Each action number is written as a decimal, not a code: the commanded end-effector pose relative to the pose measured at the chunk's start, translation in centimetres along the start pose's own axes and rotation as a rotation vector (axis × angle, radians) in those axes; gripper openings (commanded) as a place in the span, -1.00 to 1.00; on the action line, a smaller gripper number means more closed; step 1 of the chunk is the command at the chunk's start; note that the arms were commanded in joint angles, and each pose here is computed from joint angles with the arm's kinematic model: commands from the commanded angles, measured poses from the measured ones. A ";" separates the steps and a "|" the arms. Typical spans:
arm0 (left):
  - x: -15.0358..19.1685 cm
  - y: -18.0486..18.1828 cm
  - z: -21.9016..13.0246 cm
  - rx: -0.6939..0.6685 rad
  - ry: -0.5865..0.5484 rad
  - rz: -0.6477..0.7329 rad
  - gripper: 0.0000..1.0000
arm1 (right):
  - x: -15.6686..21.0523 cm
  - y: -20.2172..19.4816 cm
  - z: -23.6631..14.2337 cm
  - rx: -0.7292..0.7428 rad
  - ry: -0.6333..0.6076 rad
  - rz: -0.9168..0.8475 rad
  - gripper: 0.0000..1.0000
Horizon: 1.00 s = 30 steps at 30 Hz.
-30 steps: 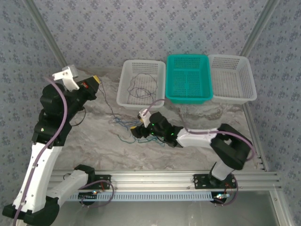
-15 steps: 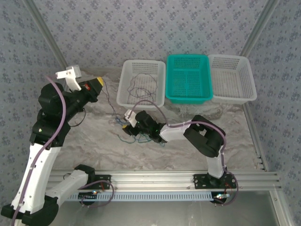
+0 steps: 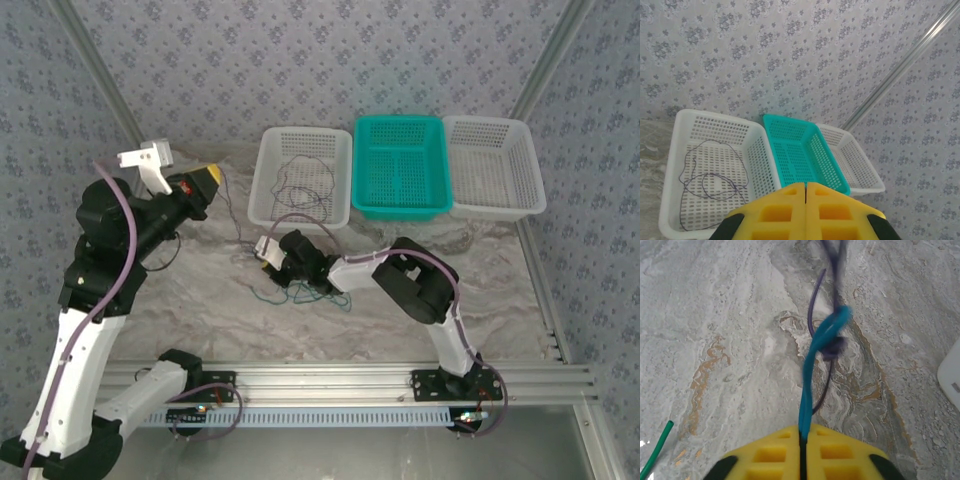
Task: Untangle the cables
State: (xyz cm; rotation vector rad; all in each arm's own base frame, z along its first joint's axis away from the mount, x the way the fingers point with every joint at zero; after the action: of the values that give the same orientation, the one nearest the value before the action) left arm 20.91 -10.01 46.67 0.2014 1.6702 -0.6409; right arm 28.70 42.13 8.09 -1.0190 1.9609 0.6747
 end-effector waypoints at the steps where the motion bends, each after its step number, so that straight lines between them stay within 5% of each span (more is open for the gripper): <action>1: -1.4 0.2 -2.1 -0.079 -0.053 0.044 -1.00 | 0.1 0.3 -0.6 -0.038 0.005 0.030 -0.92; 12: -2.6 6.1 -6.1 -0.637 -0.057 0.255 -1.00 | 3.3 0.6 -5.6 -0.011 0.040 0.156 -1.00; 19: -9.5 7.9 -8.7 -0.912 -0.137 0.380 -1.00 | 4.5 -1.1 -8.6 0.137 0.092 0.135 -1.00; 23: -11.5 7.6 -8.3 -0.886 -0.179 0.366 -1.00 | 6.1 -2.9 -11.5 0.259 0.126 0.081 -1.00; 30: -13.1 7.0 -3.4 -0.682 -0.201 0.274 -1.00 | 8.7 -5.4 -14.0 0.331 0.133 0.255 -1.00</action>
State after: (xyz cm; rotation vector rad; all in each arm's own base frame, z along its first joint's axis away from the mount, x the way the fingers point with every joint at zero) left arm 24.69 0.05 52.08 -0.0552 1.7338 0.1981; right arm 24.80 29.29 13.04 -0.7125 2.0010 0.6050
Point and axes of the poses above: each hand's point on the last joint's axis, 136 mm out from that joint toward the fingers, its own z axis out along the fingers, its own y axis along the line the jaws close on, x = y × z, the point moved 5 cm from there along -z, back along the fingers, and after that the axes turned 15 degrees about z, right-handed, at the moved point
